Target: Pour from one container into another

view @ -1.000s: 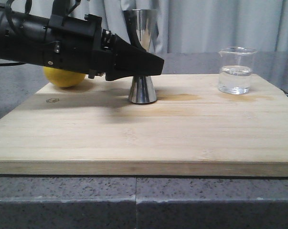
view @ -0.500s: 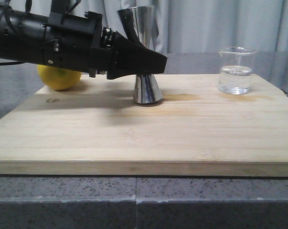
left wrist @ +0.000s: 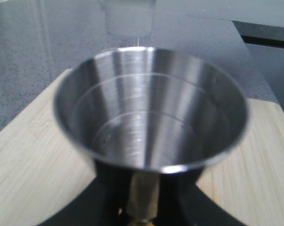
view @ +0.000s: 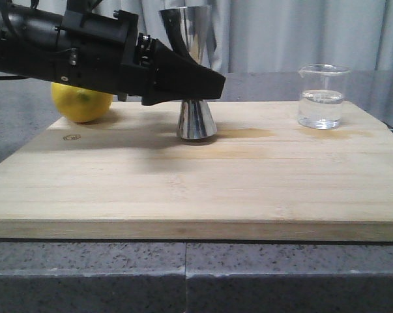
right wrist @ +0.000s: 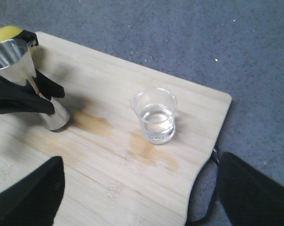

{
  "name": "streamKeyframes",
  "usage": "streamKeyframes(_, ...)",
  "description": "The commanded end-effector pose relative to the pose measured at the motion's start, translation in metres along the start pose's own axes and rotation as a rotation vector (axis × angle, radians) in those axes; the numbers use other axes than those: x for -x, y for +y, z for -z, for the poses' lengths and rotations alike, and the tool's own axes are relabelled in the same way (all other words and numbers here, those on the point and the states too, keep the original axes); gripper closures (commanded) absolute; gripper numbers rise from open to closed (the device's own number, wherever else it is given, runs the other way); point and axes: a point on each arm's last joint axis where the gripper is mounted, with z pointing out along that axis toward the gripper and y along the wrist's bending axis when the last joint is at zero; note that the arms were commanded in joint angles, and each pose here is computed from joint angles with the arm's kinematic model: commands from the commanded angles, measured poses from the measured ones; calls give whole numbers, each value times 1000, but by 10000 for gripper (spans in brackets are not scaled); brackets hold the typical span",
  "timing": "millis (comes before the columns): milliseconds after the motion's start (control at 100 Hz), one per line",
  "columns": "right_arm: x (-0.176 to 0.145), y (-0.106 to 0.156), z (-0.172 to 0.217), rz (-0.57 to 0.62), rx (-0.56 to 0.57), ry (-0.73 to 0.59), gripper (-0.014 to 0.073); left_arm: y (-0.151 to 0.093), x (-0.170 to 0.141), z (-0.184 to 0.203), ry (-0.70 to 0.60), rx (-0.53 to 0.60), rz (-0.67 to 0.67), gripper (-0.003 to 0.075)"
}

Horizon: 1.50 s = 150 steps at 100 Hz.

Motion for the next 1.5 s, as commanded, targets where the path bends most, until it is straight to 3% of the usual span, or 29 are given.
streamKeyframes(0,9,-1,0,-1,-3,-102,3,-5,33,10,-100,11,-33,627)
streamKeyframes(280,-15,-10,-17,-34,-64,-105,3,-5,32,10,-64,18,17,627)
streamKeyframes(610,-40,-11,-39,-30,-134,-169,3,-2,45,10,-35,-11,-16,627)
streamKeyframes(850,-50,1,-50,16,-154,-209,3,-2,45,10,-39,-9,-14,627)
streamKeyframes(1160,-75,11,-61,9,-193,-231,3,-2,45,10,-39,-9,-14,627)
streamKeyframes(1490,-79,25,-79,-11,-231,-281,3,-2,45,10,-39,-9,-14,627)
